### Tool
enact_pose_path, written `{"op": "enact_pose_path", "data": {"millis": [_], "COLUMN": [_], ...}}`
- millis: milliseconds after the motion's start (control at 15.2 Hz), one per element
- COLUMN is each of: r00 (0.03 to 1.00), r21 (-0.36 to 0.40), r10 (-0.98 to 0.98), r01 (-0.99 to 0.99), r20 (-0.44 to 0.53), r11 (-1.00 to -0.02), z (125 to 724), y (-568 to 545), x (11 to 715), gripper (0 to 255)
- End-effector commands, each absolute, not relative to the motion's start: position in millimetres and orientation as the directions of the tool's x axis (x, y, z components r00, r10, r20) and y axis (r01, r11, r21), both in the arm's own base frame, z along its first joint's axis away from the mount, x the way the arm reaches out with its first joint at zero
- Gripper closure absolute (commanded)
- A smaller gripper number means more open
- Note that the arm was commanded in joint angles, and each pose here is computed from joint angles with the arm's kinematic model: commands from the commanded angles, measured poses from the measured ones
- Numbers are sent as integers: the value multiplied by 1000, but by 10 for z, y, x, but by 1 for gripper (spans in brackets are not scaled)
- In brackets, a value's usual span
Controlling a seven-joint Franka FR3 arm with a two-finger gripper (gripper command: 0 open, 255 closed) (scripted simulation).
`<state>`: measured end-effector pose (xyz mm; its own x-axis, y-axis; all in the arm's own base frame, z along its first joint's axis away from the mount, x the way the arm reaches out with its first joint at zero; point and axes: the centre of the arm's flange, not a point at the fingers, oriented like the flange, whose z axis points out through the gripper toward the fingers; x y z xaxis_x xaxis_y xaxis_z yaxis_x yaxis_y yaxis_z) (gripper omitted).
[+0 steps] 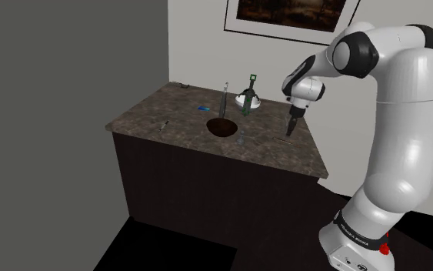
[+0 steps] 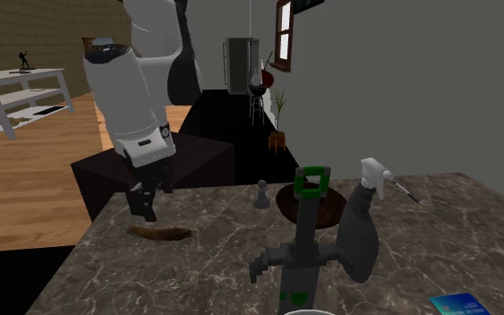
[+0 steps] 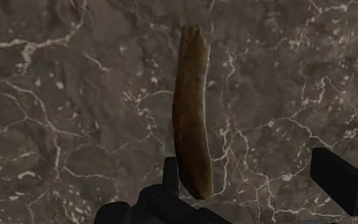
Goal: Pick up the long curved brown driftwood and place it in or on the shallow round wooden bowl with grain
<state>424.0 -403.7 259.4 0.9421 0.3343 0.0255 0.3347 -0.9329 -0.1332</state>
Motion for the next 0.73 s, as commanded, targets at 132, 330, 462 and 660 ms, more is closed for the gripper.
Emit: {"op": "enact_pose_path", "data": {"millis": [132, 330, 462, 660], "r00": [941, 941, 941, 941], "r21": [-134, -134, -134, -134], "r10": [338, 338, 338, 338], "r01": [338, 338, 338, 338], "r20": [25, 25, 25, 25], "r11": [-931, -931, -931, -931], "z": [2372, 2185, 2185, 2185], "y": [-4042, -4017, -4017, -4017], "x": [4255, 4250, 4250, 4250], "gripper": [0, 0, 0, 0]}}
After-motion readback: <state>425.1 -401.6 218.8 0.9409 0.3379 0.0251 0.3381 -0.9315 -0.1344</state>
